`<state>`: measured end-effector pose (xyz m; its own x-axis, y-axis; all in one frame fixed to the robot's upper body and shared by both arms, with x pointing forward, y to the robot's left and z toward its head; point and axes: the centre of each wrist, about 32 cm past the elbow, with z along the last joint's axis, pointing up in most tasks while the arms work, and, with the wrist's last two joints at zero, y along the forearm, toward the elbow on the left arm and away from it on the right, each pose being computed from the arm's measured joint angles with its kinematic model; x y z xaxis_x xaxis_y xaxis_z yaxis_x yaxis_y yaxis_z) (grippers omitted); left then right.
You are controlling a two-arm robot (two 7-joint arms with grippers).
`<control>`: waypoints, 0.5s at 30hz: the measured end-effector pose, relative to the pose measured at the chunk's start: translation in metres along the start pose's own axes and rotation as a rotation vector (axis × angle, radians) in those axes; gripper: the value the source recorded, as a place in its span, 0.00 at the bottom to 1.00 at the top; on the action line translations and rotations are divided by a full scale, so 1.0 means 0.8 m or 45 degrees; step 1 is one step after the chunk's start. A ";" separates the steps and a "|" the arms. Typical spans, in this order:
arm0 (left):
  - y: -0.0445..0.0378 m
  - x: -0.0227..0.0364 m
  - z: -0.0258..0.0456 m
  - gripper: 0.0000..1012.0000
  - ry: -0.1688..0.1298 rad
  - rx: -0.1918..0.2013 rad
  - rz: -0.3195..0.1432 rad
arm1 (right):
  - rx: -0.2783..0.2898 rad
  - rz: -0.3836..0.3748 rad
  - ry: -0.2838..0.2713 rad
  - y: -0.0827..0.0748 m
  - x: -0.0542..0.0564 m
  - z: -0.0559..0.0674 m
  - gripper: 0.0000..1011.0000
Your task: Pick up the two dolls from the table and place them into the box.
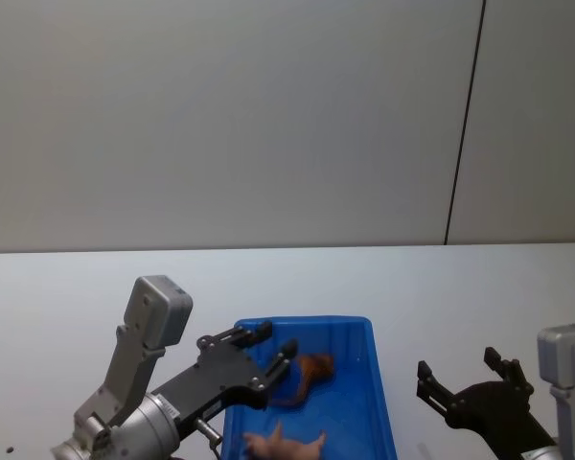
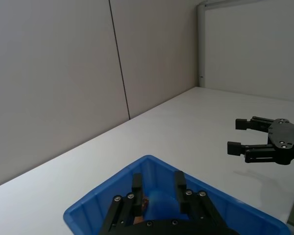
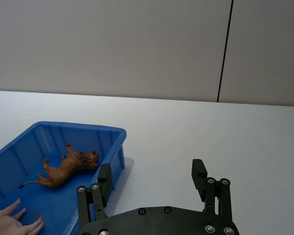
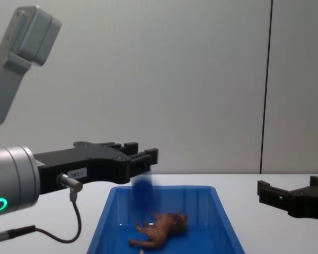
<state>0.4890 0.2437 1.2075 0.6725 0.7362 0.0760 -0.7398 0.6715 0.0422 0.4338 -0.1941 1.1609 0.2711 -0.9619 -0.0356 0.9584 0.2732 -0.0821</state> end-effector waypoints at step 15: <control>-0.011 0.0020 -0.0046 0.85 0.025 -0.034 -0.084 | 0.000 0.000 0.000 0.000 0.000 0.000 0.99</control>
<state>0.4969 0.2390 1.2036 0.7202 0.6916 0.0546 -0.6933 0.7204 0.0197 0.4338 -0.1941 1.1608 0.2711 -0.9619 -0.0356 0.9584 0.2732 -0.0822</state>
